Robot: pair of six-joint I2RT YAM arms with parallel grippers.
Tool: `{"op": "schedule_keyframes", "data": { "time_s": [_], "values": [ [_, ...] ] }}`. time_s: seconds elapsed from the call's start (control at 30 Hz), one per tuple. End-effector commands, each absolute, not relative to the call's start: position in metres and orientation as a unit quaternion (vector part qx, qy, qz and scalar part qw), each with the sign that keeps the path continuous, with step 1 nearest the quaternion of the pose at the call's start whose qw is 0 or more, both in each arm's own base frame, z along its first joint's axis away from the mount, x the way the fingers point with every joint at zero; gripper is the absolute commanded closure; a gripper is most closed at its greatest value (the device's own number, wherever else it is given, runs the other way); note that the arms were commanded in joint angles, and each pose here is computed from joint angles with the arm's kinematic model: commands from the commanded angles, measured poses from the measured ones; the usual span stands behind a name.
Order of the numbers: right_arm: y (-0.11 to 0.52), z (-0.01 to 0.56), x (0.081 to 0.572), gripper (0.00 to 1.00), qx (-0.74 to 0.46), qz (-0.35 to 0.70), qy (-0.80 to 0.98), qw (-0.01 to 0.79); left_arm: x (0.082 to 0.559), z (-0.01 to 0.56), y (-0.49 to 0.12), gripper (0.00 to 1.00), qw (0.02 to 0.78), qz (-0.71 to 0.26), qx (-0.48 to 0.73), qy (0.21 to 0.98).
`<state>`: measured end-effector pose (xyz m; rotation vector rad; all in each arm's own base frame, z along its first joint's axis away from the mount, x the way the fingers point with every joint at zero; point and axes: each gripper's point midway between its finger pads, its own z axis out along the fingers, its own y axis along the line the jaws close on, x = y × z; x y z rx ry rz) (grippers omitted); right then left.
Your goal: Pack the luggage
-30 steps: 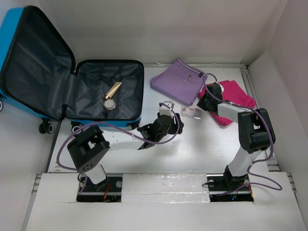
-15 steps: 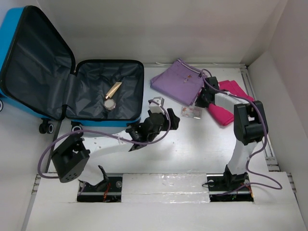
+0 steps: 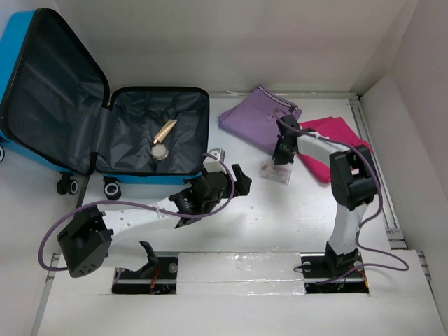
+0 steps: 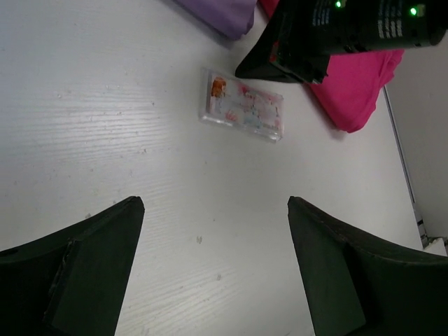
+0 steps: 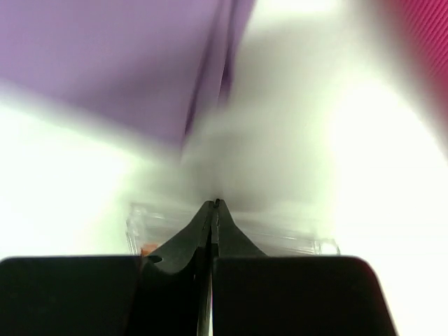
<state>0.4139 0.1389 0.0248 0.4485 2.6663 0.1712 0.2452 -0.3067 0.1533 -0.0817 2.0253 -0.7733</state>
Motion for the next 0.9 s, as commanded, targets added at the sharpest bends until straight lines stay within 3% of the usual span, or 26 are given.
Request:
{"op": "schedule_keyframes", "data": {
  "time_s": [0.0,0.2,0.3,0.4,0.47,0.53,0.57,0.67,0.73,0.87],
  "values": [
    [0.16,0.011,0.354,1.0,0.136,0.083,0.975,0.155,0.242,0.156,-0.303,0.2,0.46,-0.325,-0.048,0.825],
    [0.198,0.002,0.301,1.0,0.126,0.163,0.968,0.145,0.239,0.143,-0.306,0.2,0.448,-0.327,-0.044,0.831],
    [0.233,0.027,0.293,1.0,0.098,0.227,0.953,0.177,0.226,0.123,-0.312,0.2,0.428,-0.315,-0.027,0.847],
    [0.236,0.063,0.302,1.0,0.083,0.235,0.94,0.232,0.222,0.103,-0.324,0.14,0.414,-0.297,0.023,0.86],
    [0.217,0.095,0.321,0.91,0.096,0.201,0.925,0.307,0.228,0.105,-0.335,0.14,0.422,-0.292,0.048,0.857],
    [0.196,0.117,0.334,0.76,0.107,0.199,0.913,0.341,0.221,0.095,-0.347,0.12,0.422,-0.283,0.103,0.855],
    [0.187,0.128,0.338,0.57,0.112,0.2,0.906,0.356,0.221,0.102,-0.357,0.11,0.433,-0.293,0.114,0.845],
    [0.144,0.167,0.352,0.23,0.149,0.19,0.878,0.414,0.218,0.106,-0.375,0.06,0.449,-0.289,0.152,0.832],
    [0.124,0.193,0.355,0.17,0.16,0.194,0.855,0.454,0.222,0.108,-0.389,0.05,0.453,-0.288,0.157,0.829],
    [0.097,0.217,0.355,0.15,0.177,0.212,0.822,0.498,0.224,0.101,-0.417,0.04,0.44,-0.275,0.177,0.836]
  ]
}}
